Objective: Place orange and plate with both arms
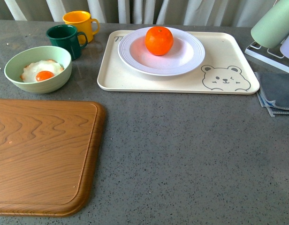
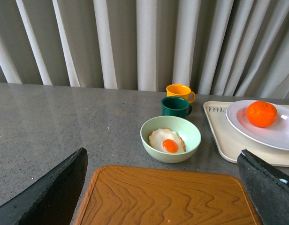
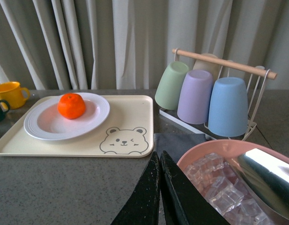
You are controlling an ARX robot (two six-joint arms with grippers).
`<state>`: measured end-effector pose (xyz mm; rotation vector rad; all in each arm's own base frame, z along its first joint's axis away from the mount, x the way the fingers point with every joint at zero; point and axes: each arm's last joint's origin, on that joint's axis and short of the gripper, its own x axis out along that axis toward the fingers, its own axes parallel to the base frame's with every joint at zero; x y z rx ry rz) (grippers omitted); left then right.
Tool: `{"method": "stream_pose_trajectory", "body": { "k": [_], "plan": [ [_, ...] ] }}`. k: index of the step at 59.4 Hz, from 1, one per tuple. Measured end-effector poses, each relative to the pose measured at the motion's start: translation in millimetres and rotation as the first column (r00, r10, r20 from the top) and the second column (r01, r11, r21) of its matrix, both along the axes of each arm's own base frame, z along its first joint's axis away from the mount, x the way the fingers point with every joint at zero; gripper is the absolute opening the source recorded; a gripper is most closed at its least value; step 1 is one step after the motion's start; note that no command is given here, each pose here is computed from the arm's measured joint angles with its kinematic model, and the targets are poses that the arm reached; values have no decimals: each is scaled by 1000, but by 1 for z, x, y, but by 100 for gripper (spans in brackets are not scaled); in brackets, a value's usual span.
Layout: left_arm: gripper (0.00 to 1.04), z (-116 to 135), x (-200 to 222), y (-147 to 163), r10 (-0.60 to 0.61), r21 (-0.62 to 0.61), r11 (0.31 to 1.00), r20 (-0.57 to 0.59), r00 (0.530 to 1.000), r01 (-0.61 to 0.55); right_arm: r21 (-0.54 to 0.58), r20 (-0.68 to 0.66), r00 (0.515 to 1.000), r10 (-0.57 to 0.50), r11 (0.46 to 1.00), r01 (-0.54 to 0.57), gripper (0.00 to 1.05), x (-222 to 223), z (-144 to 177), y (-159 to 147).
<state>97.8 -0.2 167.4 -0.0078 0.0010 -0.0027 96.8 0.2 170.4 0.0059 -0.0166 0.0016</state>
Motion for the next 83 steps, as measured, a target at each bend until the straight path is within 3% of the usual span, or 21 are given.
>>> {"method": "stream_pose_trajectory", "body": {
  "k": [5,15,34,83],
  "plan": [
    [96,0,0,0,0,0,1000,0,1000,0,-2,1,1000,0,1000,0,8,0,0,0],
    [96,0,0,0,0,0,1000,0,1000,0,-2,0,1000,0,1000,0,43,0,0,0],
    [96,0,0,0,0,0,1000,0,1000,0,-2,1,1000,0,1000,0,96,0,0,0],
    [96,0,0,0,0,0,1000,0,1000,0,-2,1,1000,0,1000,0,96,0,0,0]
  ]
}}
